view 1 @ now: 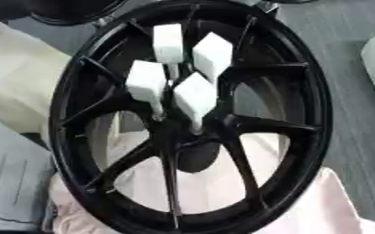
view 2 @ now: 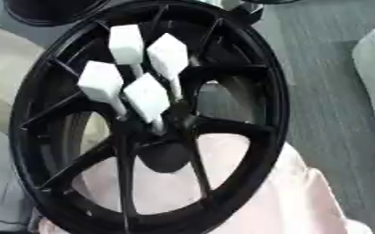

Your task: Pull the pin out of the wheel hub.

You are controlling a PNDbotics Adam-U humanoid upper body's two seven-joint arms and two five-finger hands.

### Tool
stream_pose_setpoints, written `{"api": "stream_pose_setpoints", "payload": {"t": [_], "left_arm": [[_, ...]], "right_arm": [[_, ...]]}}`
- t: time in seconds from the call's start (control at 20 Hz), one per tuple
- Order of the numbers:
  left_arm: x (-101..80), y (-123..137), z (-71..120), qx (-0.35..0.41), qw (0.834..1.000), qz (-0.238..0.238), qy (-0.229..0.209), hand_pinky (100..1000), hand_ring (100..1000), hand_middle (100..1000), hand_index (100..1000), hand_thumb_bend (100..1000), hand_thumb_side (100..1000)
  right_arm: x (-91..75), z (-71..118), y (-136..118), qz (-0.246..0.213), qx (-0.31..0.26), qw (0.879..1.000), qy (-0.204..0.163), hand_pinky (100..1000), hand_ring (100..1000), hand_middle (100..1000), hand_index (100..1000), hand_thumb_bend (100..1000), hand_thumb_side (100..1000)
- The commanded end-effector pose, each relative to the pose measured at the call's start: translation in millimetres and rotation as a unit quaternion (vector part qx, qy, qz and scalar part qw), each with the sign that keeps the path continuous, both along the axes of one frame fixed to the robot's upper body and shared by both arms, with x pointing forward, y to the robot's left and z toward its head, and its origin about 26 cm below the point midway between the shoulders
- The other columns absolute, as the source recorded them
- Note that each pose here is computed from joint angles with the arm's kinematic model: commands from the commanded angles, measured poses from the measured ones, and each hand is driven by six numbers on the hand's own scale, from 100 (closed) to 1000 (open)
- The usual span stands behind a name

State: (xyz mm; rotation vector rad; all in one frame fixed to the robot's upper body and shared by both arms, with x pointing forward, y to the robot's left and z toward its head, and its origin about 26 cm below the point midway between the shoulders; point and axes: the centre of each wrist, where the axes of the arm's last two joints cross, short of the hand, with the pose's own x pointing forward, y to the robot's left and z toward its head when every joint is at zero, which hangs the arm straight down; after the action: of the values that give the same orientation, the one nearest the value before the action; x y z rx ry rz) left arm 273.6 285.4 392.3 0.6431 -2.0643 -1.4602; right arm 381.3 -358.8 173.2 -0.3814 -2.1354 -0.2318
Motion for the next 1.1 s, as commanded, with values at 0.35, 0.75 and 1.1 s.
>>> {"api": "stream_pose_setpoints", "payload": {"t": [0.35,0.75,1.1], "left_arm": [[2.8,-24,-6.8,0.089,0.995,0.003,0.047,528,521,685,812,653,386],[6.4,-42,-12.5,0.122,0.990,0.000,0.071,504,500,645,799,650,325],[8.4,-58,-16.8,0.129,0.989,-0.006,0.070,517,518,651,794,625,325]], "right_arm": [[-1.8,14.9,-2,0.000,-0.018,1.000,-0.016,853,751,642,710,317,532],[-1.9,14.1,-1,0.000,-0.019,1.000,-0.014,853,751,642,709,315,531],[-1.9,13.1,-1,0.001,-0.019,1.000,-0.013,853,751,643,709,314,534]]}}
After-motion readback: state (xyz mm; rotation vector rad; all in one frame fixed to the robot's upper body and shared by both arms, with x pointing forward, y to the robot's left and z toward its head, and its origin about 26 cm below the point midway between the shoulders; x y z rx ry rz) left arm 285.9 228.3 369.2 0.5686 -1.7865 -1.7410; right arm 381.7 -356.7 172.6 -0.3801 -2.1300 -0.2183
